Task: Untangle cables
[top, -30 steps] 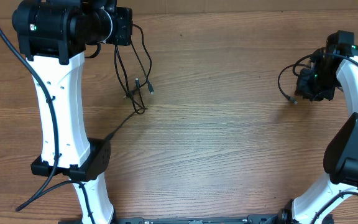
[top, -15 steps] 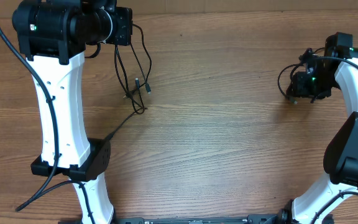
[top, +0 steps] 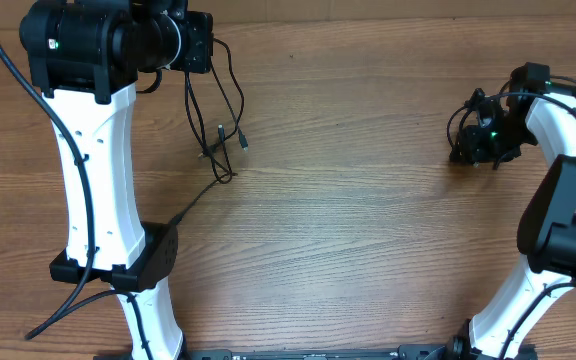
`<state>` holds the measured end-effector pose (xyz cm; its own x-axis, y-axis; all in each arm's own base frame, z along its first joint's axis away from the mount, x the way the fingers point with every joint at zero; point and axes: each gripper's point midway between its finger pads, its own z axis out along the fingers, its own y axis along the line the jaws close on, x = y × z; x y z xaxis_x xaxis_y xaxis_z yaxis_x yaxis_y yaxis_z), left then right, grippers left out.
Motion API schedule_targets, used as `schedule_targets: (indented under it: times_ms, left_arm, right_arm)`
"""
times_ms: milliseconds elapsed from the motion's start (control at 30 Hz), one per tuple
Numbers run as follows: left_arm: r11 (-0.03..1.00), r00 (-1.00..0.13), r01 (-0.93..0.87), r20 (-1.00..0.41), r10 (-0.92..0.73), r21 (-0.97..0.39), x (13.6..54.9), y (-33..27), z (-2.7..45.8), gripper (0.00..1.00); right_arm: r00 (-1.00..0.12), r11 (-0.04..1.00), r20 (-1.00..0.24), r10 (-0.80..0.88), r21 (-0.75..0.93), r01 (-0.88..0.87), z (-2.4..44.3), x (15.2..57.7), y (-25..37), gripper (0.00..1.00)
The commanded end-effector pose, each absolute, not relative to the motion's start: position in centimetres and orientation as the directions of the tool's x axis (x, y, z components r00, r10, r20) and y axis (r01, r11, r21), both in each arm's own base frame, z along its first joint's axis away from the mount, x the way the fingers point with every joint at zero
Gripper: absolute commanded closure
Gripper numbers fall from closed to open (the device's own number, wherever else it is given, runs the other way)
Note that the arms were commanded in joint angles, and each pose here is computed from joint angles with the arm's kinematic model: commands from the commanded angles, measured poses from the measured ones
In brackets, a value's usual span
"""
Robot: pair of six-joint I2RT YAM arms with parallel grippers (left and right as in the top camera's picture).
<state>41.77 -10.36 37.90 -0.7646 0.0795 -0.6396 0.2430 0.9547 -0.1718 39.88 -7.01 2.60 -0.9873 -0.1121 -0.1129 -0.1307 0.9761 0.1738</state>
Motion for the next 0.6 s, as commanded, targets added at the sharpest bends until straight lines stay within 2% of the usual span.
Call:
schedule_targets:
  times_ms: [0, 200, 567]
  left_arm:
    - [0.956, -0.768, 0.24, -0.635, 0.08, -0.17, 42.0, -10.6, 37.6, 0.94]
    - [0.956, -0.768, 0.239, -0.636, 0.08, -0.169, 42.0, -10.6, 37.6, 0.94]
    - [0.956, -0.768, 0.239, -0.635, 0.08, -0.169, 42.0, -10.6, 37.6, 0.94]
  right_arm:
    - [-0.984, 0.985, -0.125, -0.125, 0.105, -0.139, 2.3, 40.4, -8.3, 0.44]
    - [-0.983, 0.99, -0.138, -0.125, 0.05, -0.133, 2.2, 41.0, -9.5, 0.37]
    - [-0.983, 0.987, -0.138, -0.119, 0.091, -0.132, 2.0, 40.8, -8.9, 0.36]
